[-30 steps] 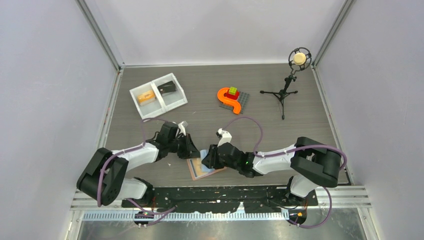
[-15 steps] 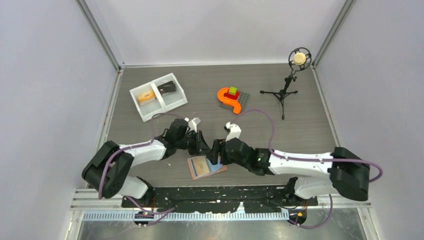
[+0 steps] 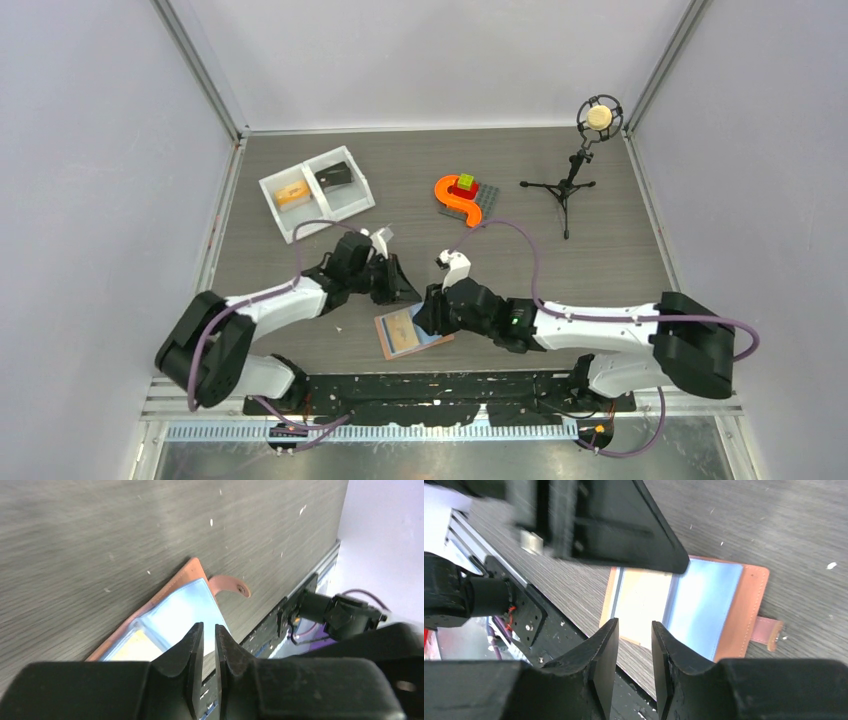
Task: Take the credit cards out of the card holder
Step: Remove the credit card from the card holder.
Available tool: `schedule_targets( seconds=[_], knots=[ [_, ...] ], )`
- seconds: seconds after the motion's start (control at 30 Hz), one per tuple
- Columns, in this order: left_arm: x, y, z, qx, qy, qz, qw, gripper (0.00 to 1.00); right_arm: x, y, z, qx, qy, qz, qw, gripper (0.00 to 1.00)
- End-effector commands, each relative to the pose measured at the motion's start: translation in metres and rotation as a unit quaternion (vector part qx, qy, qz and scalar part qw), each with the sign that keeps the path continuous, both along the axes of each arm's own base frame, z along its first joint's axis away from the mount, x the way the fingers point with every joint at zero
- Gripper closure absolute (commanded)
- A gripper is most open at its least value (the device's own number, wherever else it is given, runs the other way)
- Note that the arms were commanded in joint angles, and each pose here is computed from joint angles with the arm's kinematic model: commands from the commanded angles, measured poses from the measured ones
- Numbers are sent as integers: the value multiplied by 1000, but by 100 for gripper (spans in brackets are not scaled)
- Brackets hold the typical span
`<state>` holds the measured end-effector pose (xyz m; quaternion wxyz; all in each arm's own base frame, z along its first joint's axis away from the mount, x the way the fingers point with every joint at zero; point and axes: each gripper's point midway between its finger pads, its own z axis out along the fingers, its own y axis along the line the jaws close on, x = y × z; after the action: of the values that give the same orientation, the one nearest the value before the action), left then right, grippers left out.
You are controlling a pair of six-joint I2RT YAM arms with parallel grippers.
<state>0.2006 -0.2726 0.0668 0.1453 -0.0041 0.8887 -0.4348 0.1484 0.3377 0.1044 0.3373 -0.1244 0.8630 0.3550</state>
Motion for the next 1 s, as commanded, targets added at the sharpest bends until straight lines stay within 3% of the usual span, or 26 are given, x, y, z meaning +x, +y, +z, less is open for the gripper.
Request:
schedule_targets(
  seconds=[0.0, 0.2, 0.4, 0.6, 0.97],
  knots=[
    [20, 38, 25, 45, -39, 59, 996, 82, -1, 28, 11, 29, -14, 33, 999, 62],
    [10, 88, 26, 106, -52, 116, 986, 76, 1, 42, -7, -29, -12, 29, 999, 41],
    [-7, 110, 16, 131, -29, 125, 983, 72, 0, 47, -30, -118, -14, 17, 993, 24],
    [-10, 108, 8, 120, -19, 123, 985, 71, 0, 44, -44, -187, -21, 5, 982, 22],
    [-13, 101, -1, 103, -4, 111, 988, 71, -6, 52, -59, -200, -7, 11, 980, 25]
  ],
)
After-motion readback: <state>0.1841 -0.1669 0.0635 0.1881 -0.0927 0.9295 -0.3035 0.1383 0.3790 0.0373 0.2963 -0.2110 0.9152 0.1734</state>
